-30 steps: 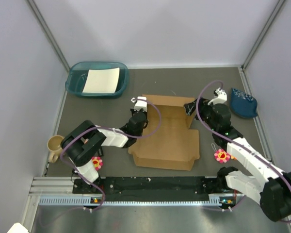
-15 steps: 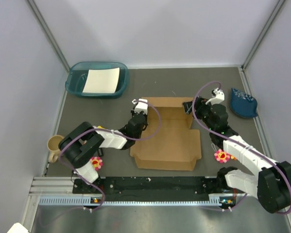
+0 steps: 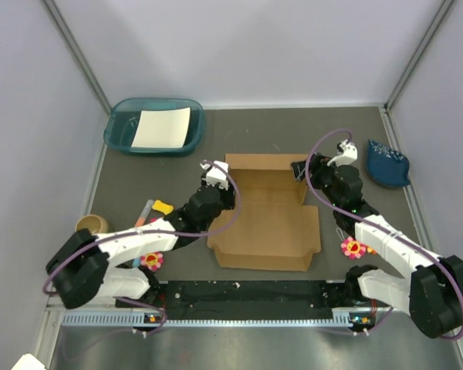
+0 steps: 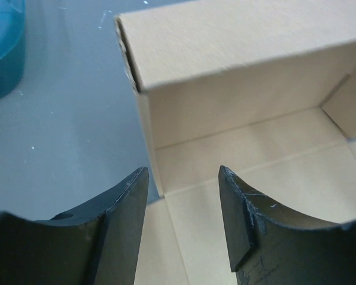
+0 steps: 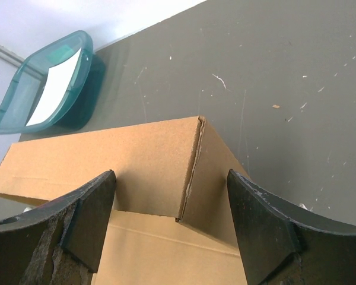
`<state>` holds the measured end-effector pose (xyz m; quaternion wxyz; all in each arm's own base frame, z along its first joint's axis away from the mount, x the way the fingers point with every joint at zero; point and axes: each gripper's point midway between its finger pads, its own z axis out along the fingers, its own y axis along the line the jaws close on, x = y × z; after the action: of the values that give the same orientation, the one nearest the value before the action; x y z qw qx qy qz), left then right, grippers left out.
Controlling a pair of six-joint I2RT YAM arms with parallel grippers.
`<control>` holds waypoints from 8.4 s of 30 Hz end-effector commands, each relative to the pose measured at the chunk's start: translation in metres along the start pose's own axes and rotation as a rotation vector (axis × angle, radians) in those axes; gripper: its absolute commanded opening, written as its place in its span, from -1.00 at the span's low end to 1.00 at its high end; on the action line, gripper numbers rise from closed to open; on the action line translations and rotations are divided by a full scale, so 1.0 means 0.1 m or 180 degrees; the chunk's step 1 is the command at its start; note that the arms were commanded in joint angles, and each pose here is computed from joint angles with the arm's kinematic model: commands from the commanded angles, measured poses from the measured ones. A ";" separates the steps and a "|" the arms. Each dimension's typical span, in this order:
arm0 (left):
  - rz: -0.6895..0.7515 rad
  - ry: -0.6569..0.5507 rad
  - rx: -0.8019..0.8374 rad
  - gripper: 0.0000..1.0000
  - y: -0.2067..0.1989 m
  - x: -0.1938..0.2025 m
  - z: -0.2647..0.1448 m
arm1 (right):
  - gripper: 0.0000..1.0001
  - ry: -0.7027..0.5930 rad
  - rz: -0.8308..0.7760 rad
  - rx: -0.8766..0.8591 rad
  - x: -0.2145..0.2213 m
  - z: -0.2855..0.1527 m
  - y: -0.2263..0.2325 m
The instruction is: Fold the paper box
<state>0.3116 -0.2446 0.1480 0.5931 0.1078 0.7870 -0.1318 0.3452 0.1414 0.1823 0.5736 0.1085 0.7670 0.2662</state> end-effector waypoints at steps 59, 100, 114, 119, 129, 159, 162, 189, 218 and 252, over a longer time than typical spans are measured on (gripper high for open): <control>-0.1907 0.0738 0.0953 -0.15 -0.12 0.71 0.14 | 0.26 0.1311 0.0809 0.1144 1.47 -0.76 -0.92; -0.2045 0.0043 0.1370 0.22 -0.09 -0.61 0.41 | -0.14 0.0301 0.0797 0.0166 0.36 -0.26 -0.48; -0.2289 -0.0308 0.1924 0.59 -0.15 -1.13 0.29 | -0.11 0.0412 0.0607 0.0283 0.42 -0.30 -0.56; -0.2168 -0.0204 0.1815 0.49 -0.13 -1.11 0.37 | -0.11 0.0397 0.0591 0.0295 0.39 -0.28 -0.56; -0.2177 0.0057 0.1657 0.06 0.00 -0.76 0.66 | -0.11 0.0440 0.0562 0.0293 0.41 -0.28 -0.56; -0.2094 0.0258 0.1448 -0.15 0.08 -0.46 0.76 | -0.13 0.0319 0.0521 0.0451 0.07 -0.13 -0.53; -0.2113 0.0326 0.1418 -0.19 0.09 -0.32 0.78 | -0.22 0.0387 0.0552 0.0599 0.23 -0.17 -0.68; -0.1939 0.0090 0.1285 0.10 0.20 -0.71 0.64 | 0.33 0.0241 0.0432 0.0842 -0.20 -0.47 -0.57; -0.1805 -0.0551 -0.0224 0.43 1.20 -0.94 -0.78 | 0.52 0.0268 -0.5117 0.0861 -0.25 -0.40 1.53; -0.2202 -0.0385 -0.0774 0.53 1.46 -0.69 -0.88 | -0.21 0.0923 -0.5784 0.1350 0.21 0.37 0.84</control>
<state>0.2949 -0.0815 0.2081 0.5512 -0.2276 0.7704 -0.2255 0.3528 0.2298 0.1991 0.4167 -0.4816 0.6524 -0.4109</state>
